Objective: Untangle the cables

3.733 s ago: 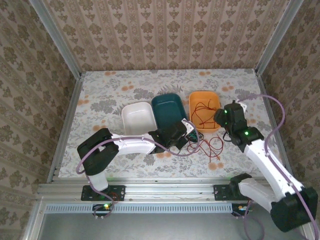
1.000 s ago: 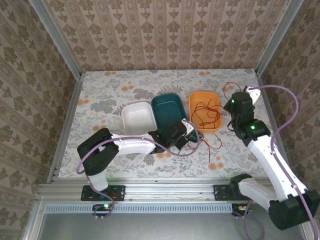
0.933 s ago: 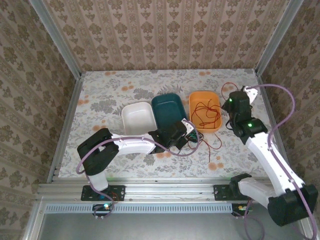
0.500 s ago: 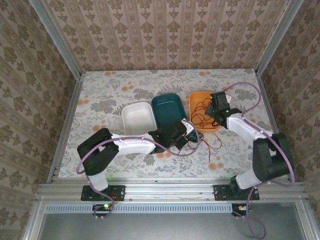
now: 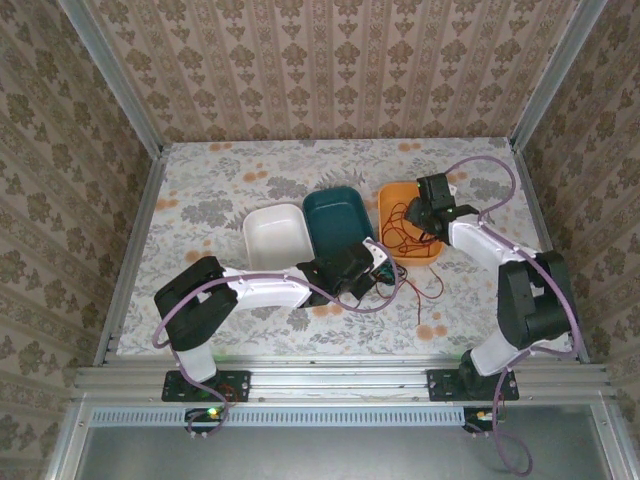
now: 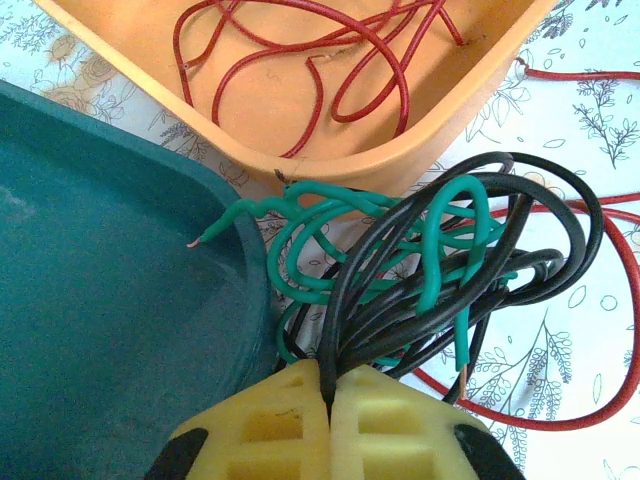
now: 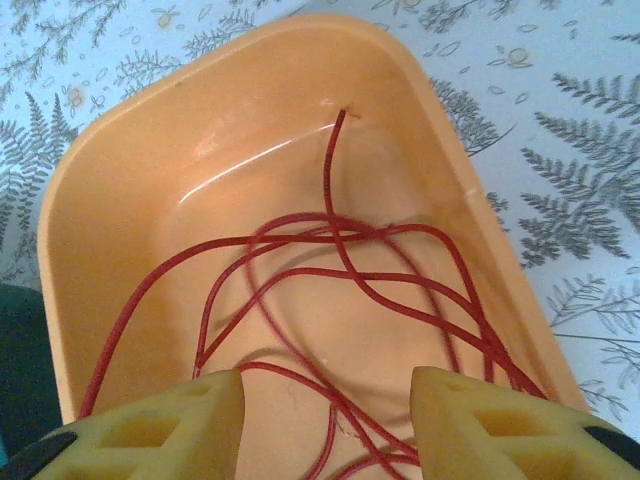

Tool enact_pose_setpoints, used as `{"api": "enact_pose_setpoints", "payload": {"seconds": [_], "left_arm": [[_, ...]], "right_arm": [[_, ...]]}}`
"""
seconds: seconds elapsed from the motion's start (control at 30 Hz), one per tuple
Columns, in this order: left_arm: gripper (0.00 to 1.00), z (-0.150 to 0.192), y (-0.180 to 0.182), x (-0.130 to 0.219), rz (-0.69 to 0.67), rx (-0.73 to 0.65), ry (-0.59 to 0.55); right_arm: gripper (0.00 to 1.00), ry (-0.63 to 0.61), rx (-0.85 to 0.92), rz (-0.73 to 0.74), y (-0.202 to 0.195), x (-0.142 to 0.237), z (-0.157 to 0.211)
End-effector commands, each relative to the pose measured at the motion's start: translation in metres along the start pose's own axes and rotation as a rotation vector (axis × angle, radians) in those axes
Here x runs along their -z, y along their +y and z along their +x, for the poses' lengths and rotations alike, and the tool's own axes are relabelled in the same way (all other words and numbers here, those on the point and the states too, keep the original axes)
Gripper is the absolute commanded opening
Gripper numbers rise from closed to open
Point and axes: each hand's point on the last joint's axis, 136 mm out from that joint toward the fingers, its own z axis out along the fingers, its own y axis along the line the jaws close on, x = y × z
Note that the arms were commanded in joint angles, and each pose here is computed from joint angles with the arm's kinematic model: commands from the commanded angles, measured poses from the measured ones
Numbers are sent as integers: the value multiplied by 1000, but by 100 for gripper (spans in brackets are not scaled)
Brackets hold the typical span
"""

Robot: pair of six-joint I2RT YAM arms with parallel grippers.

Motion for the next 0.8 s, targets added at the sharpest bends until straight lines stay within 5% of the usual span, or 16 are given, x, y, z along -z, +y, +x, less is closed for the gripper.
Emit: {"api": "enact_pose_setpoints", "payload": {"seconds": [0.0,0.2,0.47,0.77], "left_arm": [[0,-5,7,3,-30,13,-1],[0,-6,8,2,-33,17,-9],[0,-7,5,-1,-23,15,-8],[0,-7,4,-2,-23,18,-5]], "right_arm": [[50,-48,5,23,-15,37,-7],[48,107,42,-75,-28,76,53],[40,459,123,-413,-2,106,162],[31,578,109,-458,4,90,190]]}}
